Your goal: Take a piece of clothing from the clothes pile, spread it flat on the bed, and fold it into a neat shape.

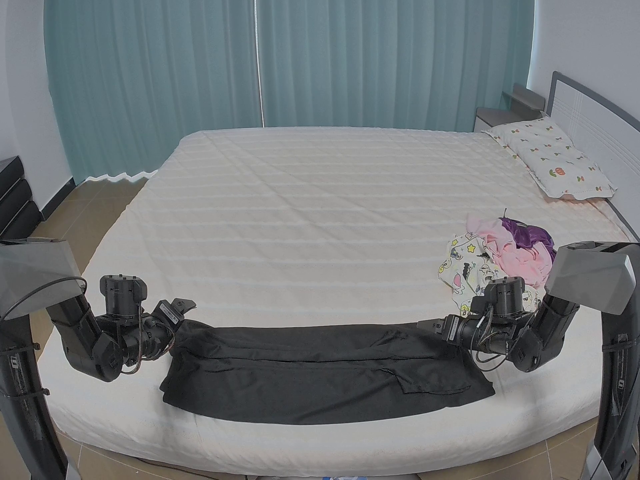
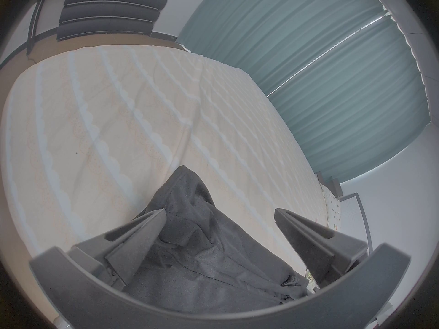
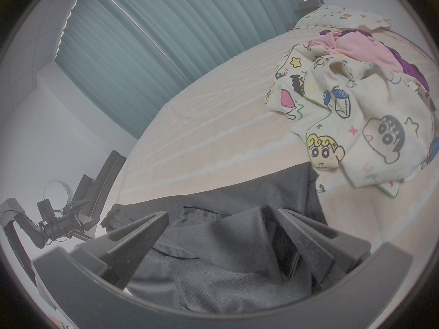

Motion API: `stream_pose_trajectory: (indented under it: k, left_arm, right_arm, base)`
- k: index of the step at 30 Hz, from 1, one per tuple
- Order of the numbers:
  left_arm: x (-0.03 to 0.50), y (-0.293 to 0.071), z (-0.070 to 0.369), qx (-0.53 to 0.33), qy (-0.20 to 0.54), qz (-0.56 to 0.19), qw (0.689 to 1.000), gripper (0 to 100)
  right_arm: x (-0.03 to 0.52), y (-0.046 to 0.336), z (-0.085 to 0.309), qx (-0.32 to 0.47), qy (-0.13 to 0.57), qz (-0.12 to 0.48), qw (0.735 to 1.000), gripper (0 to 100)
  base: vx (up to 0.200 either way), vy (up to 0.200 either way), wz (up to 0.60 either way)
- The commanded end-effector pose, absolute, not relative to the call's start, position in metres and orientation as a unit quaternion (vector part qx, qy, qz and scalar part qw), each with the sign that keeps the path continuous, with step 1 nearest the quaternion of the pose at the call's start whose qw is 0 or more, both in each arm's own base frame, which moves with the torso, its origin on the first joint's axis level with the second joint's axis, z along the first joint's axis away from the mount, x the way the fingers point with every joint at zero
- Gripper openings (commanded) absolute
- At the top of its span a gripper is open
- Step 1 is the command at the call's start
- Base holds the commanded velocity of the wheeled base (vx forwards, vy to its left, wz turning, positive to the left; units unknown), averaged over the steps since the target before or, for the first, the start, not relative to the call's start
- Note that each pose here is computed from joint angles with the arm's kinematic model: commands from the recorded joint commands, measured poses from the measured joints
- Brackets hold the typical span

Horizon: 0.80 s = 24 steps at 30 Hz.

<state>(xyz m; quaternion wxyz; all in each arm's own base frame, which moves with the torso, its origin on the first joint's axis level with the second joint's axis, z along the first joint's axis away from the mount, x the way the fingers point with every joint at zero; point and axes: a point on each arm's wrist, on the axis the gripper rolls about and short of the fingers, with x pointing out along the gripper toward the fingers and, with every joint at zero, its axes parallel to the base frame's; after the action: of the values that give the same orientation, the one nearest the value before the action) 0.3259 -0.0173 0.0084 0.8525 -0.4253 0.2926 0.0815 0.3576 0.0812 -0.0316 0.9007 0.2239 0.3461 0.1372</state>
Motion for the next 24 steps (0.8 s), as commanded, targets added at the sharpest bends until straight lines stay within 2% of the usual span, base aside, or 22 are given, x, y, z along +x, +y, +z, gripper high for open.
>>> stream_pose_trajectory:
  k: [1,2,3,24]
  left_arm:
    - [0.326,-0.017,0.004,-0.425,0.298,0.085,0.851,100]
    - [0.326,-0.017,0.003,-0.425,0.3,0.085,0.85,100]
    - [0.326,-0.017,0.002,-0.425,0.3,0.087,0.85,100]
    - [0.324,-0.016,0.0,-0.424,0.303,0.089,0.849,100]
  right_arm:
    - [0.354,0.082,-0.041,0.221,0.363,0.136,0.895,100]
    - [0.353,0.083,-0.043,0.22,0.366,0.135,0.894,100]
    - [0.353,0.084,-0.043,0.22,0.367,0.136,0.894,0]
    - [0.337,0.079,-0.023,0.218,0.335,0.144,0.905,0]
  base:
    - [0.0,0.0,0.0]
    - [0.0,0.0,0.0]
    - [0.0,0.0,0.0]
    - [0.0,0.0,0.0]
